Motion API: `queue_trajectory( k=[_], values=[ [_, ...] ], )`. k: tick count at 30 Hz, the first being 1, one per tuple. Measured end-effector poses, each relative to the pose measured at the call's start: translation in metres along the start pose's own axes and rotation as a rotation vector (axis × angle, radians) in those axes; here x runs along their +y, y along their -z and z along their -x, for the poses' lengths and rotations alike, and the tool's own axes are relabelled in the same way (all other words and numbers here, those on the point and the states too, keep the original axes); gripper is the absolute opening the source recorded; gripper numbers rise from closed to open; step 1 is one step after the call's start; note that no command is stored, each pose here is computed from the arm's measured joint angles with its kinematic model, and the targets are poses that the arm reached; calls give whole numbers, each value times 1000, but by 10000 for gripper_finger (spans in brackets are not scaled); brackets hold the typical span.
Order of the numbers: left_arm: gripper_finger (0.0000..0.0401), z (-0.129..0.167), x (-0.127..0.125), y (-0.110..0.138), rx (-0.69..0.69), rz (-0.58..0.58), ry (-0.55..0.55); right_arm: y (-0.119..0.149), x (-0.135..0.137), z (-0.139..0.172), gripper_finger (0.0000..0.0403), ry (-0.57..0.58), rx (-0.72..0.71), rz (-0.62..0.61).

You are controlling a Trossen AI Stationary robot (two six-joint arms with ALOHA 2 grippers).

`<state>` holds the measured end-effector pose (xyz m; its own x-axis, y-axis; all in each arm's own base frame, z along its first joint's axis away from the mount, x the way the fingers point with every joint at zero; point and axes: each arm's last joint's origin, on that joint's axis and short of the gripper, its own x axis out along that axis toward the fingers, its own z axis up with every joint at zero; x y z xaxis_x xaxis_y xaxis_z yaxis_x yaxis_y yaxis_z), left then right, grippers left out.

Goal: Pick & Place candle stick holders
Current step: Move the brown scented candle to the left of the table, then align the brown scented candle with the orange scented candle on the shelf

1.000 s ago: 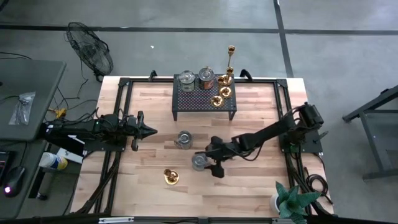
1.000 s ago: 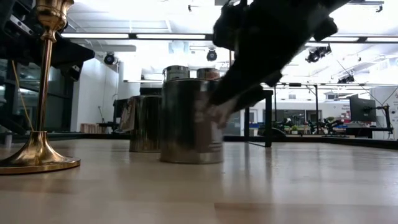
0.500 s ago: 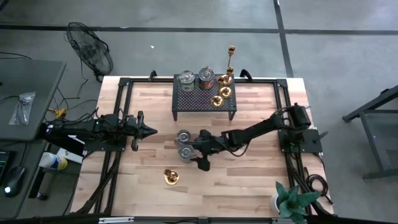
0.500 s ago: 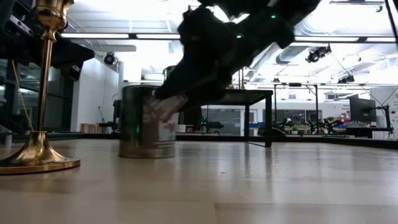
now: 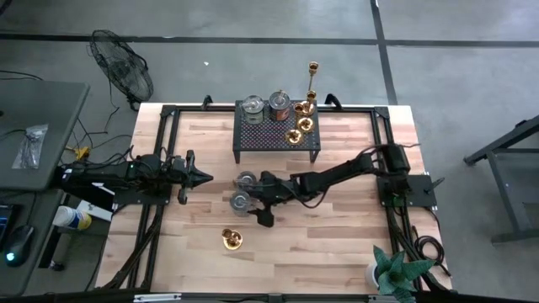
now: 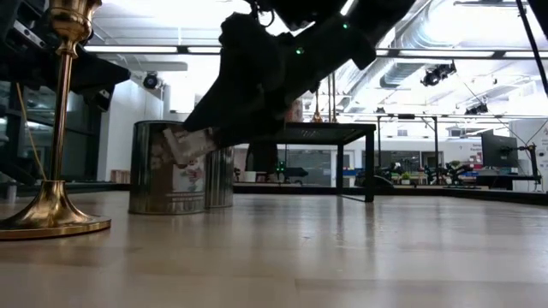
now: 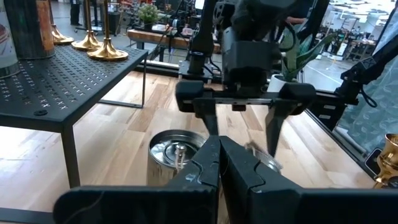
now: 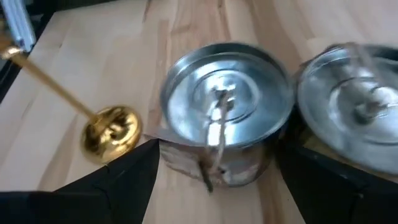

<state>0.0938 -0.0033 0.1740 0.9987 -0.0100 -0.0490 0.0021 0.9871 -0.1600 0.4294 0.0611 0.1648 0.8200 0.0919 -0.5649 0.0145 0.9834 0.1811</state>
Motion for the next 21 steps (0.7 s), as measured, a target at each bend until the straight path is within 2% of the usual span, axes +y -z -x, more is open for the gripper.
queue_trajectory(
  k=[9, 15, 21],
  values=[
    [1, 0, 0, 0, 0, 0, 0, 19, 21, 17, 316, -20, 52, 8],
    [1, 0, 0, 0, 0, 0, 1, 34, 26, 45, 316, 8, 65, -39],
    [1, 0, 0, 0, 0, 0, 1, 50, 27, 78, 316, 2, 69, -21]
  ],
)
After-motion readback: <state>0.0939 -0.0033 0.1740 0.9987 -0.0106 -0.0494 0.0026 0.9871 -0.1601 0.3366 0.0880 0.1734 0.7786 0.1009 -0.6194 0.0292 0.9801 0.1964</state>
